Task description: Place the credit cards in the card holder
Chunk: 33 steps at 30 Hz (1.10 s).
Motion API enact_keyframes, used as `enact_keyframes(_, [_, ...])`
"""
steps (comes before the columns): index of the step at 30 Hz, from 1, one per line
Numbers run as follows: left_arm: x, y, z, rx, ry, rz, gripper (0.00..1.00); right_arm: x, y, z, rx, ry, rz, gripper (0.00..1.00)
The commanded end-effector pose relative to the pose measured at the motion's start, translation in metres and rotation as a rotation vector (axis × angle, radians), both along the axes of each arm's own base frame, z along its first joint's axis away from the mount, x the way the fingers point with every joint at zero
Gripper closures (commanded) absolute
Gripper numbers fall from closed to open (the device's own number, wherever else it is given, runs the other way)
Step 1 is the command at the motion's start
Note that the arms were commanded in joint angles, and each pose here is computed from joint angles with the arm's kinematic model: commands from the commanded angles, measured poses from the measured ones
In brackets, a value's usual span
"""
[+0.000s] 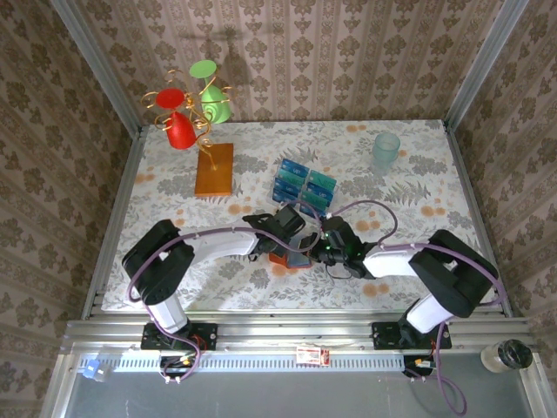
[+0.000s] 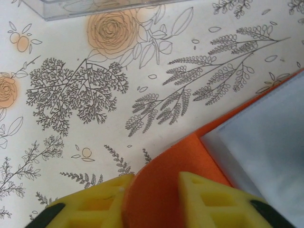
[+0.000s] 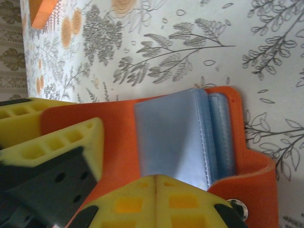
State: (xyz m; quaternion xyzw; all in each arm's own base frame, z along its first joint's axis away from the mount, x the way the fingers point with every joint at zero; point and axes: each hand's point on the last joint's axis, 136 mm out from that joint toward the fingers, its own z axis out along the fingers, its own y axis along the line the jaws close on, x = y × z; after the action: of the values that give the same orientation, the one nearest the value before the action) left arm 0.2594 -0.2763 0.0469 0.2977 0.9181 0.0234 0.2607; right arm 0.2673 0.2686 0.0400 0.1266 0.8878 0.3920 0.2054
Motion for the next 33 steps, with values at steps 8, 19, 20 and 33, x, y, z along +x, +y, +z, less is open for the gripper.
enact_keyframes(8, [-0.013, 0.025, -0.001, -0.023, 0.014, 0.047, 0.35, -0.008, -0.023, -0.025, -0.031, 0.035, -0.103, 0.96])
enact_keyframes(19, [-0.023, 0.050, -0.025, -0.031, 0.034, 0.147, 0.31, -0.015, -0.032, -0.033, -0.055, 0.053, -0.150, 0.98])
enact_keyframes(20, [-0.022, 0.049, -0.026, -0.029, 0.034, 0.148, 0.31, -0.015, -0.032, -0.033, -0.058, 0.052, -0.154, 0.98])
enact_keyframes(33, [0.017, 0.036, -0.035, -0.066, 0.045, 0.144, 0.34, -0.022, -0.050, -0.028, -0.109, 0.043, -0.300, 0.97])
